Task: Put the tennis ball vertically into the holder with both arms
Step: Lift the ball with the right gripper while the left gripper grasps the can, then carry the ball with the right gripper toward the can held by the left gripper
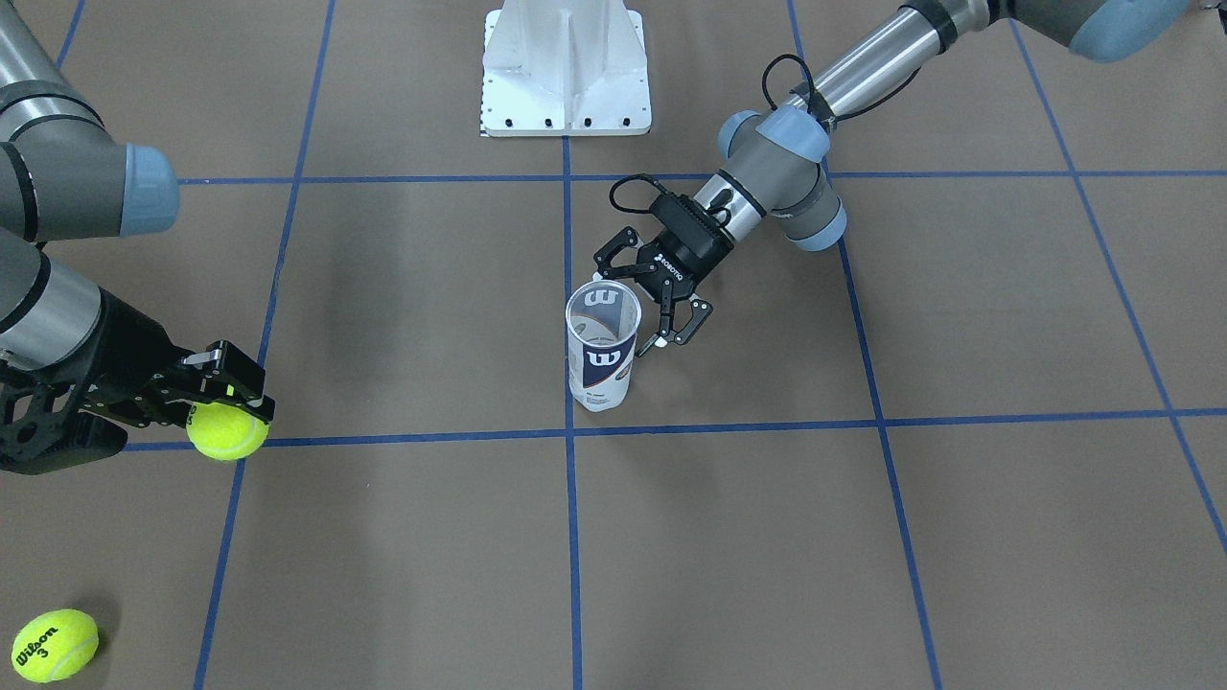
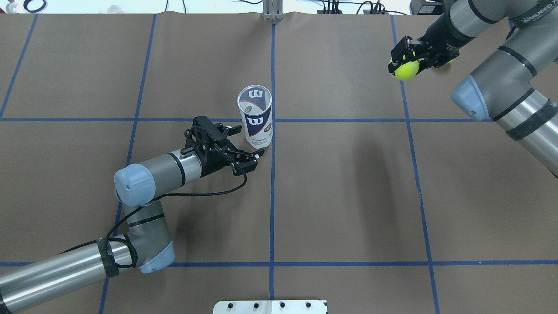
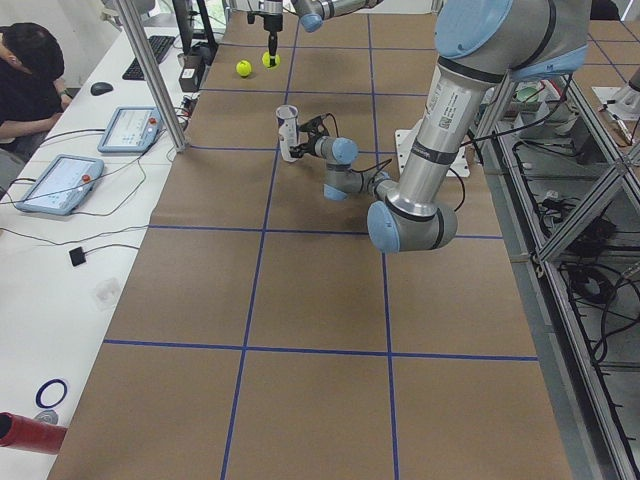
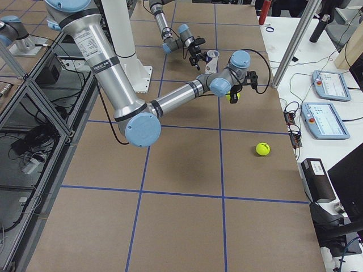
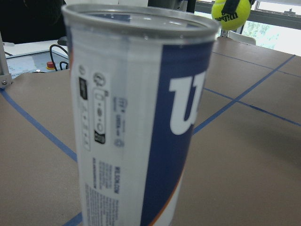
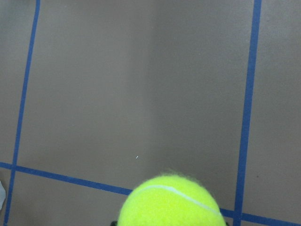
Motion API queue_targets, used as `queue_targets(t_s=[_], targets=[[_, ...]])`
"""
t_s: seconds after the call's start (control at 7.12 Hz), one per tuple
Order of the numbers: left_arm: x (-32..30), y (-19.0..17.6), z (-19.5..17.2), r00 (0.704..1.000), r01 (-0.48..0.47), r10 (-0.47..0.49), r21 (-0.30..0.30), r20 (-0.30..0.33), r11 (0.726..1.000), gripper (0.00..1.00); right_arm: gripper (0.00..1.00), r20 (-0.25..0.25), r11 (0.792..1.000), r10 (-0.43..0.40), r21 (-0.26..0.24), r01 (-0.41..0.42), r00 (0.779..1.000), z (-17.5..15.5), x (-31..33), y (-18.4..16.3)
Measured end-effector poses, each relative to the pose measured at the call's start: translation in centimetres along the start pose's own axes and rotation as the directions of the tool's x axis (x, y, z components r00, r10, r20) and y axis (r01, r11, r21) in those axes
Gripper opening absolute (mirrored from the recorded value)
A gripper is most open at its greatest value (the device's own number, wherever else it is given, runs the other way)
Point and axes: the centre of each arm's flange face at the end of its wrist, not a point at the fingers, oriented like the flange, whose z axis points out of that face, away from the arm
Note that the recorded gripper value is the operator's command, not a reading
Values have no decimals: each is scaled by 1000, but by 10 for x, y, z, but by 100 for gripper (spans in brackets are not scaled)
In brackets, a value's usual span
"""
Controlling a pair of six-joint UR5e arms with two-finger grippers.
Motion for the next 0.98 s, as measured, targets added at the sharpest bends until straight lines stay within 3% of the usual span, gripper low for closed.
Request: queue_targets(t_s=[0.98], targets=[[-8, -7, 14, 1000, -7, 7, 2, 22, 1000, 99, 0, 11, 1000, 16, -3, -16, 1000, 7, -21, 3]])
